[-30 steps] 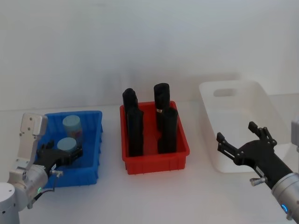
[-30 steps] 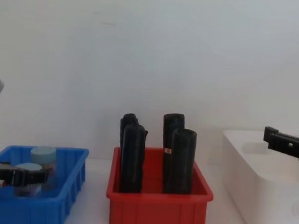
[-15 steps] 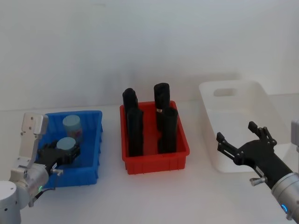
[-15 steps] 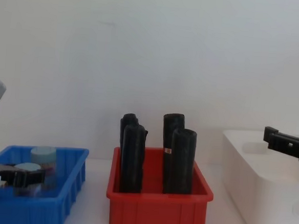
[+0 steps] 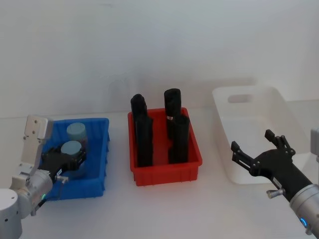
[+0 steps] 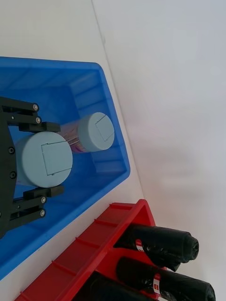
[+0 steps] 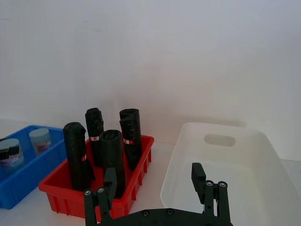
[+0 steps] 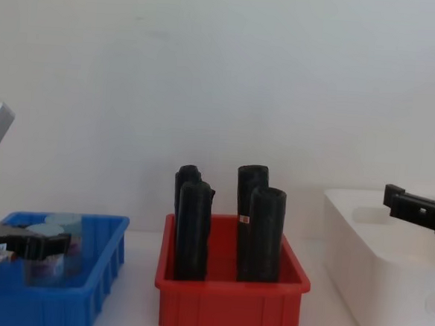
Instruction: Pick the cotton swabs from the blue box and place them into the white box.
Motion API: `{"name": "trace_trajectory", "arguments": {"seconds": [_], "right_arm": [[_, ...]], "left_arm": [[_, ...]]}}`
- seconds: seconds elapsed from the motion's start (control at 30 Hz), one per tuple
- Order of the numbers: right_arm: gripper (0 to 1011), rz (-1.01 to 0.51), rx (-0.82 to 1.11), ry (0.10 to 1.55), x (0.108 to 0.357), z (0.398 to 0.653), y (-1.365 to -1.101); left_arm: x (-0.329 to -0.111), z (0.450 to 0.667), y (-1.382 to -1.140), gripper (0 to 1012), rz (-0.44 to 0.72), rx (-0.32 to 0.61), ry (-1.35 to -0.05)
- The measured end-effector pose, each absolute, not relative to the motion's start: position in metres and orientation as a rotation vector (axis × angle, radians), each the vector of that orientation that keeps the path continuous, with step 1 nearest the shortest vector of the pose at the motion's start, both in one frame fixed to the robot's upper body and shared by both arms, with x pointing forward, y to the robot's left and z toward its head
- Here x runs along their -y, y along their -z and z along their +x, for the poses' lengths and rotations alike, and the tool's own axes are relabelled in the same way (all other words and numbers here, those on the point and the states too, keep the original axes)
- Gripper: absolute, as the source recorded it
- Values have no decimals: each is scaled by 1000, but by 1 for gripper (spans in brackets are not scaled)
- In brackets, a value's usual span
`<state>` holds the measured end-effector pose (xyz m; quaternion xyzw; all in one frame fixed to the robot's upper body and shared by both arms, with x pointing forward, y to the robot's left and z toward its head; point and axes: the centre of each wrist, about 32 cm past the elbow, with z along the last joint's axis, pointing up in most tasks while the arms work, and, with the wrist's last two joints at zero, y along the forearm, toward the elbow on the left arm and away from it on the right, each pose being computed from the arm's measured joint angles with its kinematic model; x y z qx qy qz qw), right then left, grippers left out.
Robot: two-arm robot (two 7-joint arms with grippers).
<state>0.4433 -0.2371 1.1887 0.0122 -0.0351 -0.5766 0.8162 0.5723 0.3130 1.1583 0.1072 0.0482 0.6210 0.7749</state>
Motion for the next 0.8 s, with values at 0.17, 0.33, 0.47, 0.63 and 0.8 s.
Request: {"name": "trace_trajectory", "arguments": {"seconds": [0.17, 0.33, 0.47, 0.63, 0.8], "right_arm": [[1002, 26, 75, 1230, 237, 443, -1189], [1002, 26, 75, 1230, 237, 443, -1189], [1002, 26, 75, 1229, 237, 443, -1189], [1002, 26, 75, 1230, 237, 443, -1189], [1002, 26, 75, 1230, 237, 443, -1189]], "left_arm": [[-311, 571, -1172, 670, 226, -79, -1324], [-308, 568, -1191, 670, 224, -56, -1289], [-305, 565, -1207, 670, 223, -43, -1255], [-297, 559, -1230, 670, 222, -38, -1195], [-286, 553, -1251, 670, 215, -40, -1145]]}}
